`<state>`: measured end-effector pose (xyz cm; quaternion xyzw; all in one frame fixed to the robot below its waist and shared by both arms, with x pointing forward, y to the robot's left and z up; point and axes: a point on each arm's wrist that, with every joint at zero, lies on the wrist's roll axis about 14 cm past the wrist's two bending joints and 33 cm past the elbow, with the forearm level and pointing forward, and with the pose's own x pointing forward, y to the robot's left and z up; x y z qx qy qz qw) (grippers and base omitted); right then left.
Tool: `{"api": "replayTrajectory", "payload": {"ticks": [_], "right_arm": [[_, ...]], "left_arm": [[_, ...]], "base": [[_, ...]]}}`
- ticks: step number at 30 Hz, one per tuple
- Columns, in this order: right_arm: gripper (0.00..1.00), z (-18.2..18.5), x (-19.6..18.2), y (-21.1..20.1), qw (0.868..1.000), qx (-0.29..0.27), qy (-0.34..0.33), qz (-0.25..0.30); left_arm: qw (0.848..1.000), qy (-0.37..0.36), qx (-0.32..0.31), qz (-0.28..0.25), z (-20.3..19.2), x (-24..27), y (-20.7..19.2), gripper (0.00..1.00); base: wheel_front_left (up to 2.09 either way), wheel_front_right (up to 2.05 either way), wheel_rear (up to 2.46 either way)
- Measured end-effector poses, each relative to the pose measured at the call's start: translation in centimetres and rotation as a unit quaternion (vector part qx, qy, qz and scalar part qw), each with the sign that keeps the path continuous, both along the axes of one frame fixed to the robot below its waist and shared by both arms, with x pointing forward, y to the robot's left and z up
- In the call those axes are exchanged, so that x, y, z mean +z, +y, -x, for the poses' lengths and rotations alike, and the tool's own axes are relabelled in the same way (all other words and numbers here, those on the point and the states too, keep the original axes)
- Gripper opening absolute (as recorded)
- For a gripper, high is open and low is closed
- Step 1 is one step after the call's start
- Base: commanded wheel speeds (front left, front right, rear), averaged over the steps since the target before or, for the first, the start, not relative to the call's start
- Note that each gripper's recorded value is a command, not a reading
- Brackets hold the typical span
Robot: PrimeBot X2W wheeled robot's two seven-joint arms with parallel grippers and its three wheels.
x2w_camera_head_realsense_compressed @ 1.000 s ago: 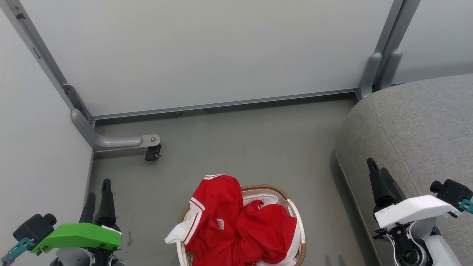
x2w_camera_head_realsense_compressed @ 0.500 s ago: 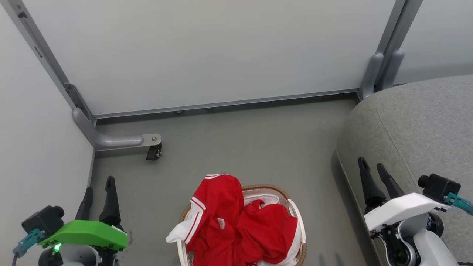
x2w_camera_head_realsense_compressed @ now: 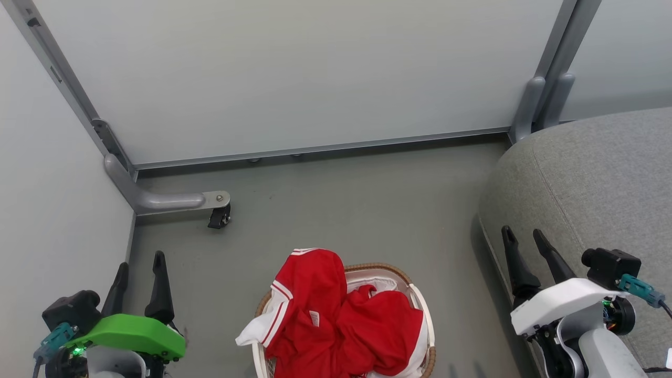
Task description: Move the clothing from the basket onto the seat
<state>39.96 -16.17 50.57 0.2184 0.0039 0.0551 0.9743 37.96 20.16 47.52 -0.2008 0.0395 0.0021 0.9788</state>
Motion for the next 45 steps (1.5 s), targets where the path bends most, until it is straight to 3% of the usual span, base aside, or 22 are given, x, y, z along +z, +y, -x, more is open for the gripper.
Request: {"api": "replayTrajectory", "payload": {"ticks": [29, 45], "right_arm": [[1.00, 0.7, 0.4, -0.2, 0.992, -0.002, -0.035, 0.123], [1.00, 0.2, 0.3, 0.3, 0.982, 0.008, -0.049, 0.180]], "left_arm": [[0.993, -0.016, -0.006, -0.118, 0.7, 0.0, 0.3, 1.00], [0.988, -0.018, -0.038, -0.147, 0.0, -0.8, -1.5, 1.00]], "base": [[0.00, 0.00, 0.00], [0.00, 0.00, 0.00]]}}
